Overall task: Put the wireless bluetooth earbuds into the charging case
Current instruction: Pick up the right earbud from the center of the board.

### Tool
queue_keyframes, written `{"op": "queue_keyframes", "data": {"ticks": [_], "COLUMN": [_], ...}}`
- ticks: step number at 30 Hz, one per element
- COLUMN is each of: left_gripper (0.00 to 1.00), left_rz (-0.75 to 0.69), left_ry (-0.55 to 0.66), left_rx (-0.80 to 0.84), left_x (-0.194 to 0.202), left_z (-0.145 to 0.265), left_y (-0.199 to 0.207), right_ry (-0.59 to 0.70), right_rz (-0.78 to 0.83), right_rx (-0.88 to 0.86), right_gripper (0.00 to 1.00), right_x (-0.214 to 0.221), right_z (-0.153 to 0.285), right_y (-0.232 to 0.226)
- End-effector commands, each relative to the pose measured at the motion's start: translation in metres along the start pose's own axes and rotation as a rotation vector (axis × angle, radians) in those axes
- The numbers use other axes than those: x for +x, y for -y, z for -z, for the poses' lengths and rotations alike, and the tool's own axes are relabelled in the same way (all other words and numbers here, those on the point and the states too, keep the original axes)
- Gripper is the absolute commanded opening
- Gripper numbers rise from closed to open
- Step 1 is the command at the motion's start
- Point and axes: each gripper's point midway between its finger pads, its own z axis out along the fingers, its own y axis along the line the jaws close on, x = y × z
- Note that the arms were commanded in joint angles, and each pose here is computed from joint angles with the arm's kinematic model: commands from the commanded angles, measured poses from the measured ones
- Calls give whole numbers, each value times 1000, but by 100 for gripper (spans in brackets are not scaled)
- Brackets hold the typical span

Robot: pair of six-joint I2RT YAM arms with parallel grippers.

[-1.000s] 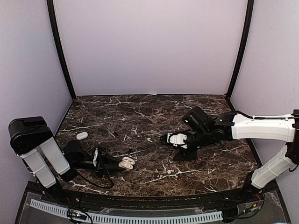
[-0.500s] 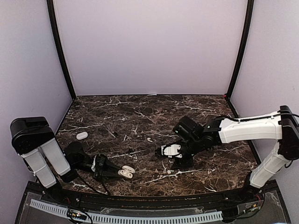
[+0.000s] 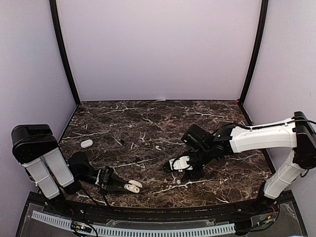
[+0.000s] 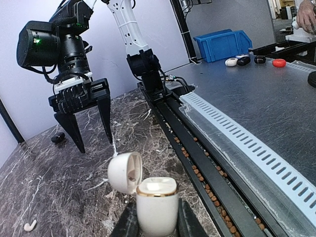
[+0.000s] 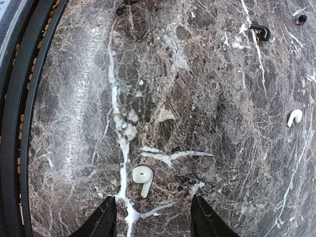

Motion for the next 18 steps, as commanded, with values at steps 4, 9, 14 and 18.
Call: {"op": "queue_keyframes", "data": {"ticks": [4, 9, 14, 18], "left_gripper": [0, 0, 0, 0], "left_rz": [-184, -183, -180, -181], "left_ry": [99, 96, 97, 99], "left_rx": [-47, -56, -61, -61], "left_x": [-32, -32, -33, -34], "left_z": [3, 3, 3, 3], "left_y": [-8, -9, -10, -11], "right_ry": [-26, -71, -100, -125], "right_rz": [72, 87, 106, 117], "right_rx": [-42, -60, -71, -69], "right_gripper": [48, 47, 43, 42], "right_x": [-2, 3, 5, 8], "right_z": [-14, -25, -31, -36], "right_y": [-8, -8, -8, -5]}}
